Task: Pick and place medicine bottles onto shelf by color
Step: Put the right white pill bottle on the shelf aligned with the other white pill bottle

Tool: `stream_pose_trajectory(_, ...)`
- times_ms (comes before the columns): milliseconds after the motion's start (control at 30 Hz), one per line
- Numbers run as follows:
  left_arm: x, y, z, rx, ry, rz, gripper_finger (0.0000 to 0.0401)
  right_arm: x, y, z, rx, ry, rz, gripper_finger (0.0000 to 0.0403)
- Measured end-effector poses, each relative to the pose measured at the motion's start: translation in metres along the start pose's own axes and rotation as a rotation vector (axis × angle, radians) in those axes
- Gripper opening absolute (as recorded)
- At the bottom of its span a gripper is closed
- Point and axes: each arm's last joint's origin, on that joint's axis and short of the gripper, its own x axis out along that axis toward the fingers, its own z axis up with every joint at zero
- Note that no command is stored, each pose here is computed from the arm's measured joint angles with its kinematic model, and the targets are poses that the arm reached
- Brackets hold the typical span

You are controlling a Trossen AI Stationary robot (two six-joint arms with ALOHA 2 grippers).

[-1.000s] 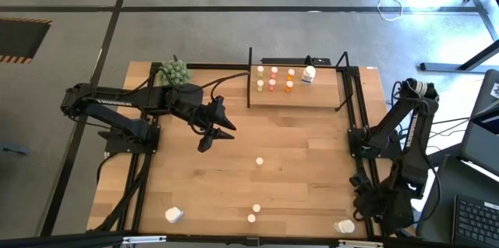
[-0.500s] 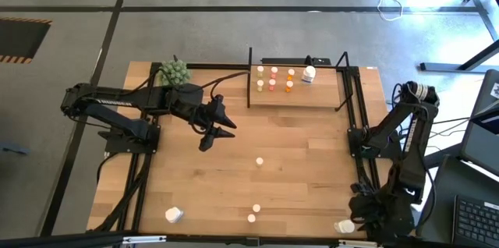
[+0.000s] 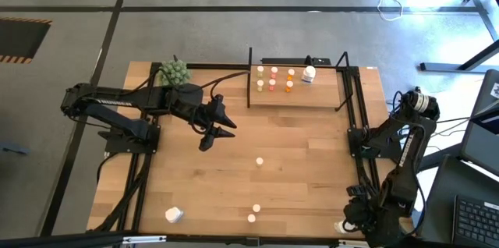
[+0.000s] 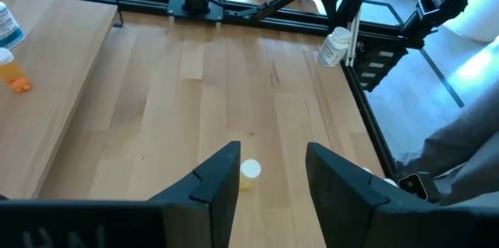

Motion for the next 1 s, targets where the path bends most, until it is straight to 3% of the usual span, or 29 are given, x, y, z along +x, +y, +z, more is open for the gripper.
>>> stream_pose_trajectory(267,0.0000,-0.0001,0.0000,0.000,0.000,0.000,0.0141,0.0014,0.0006,0.0035,0.017,-0.102,-0.033,0.0193)
stream_pose_trajectory(600,0.0001,-0.0001,-0.0001,0.000,0.000,0.000,0.0141,0.0014,-0.0005,0.0032,-0.084,-0.098,-0.051,0.0193)
stream_pose_trajectory(1000,0.0000,-0.0001,0.0000,0.000,0.000,0.000,0.0141,0.0014,0.0023,0.0043,-0.074,-0.106,-0.020,0.0193)
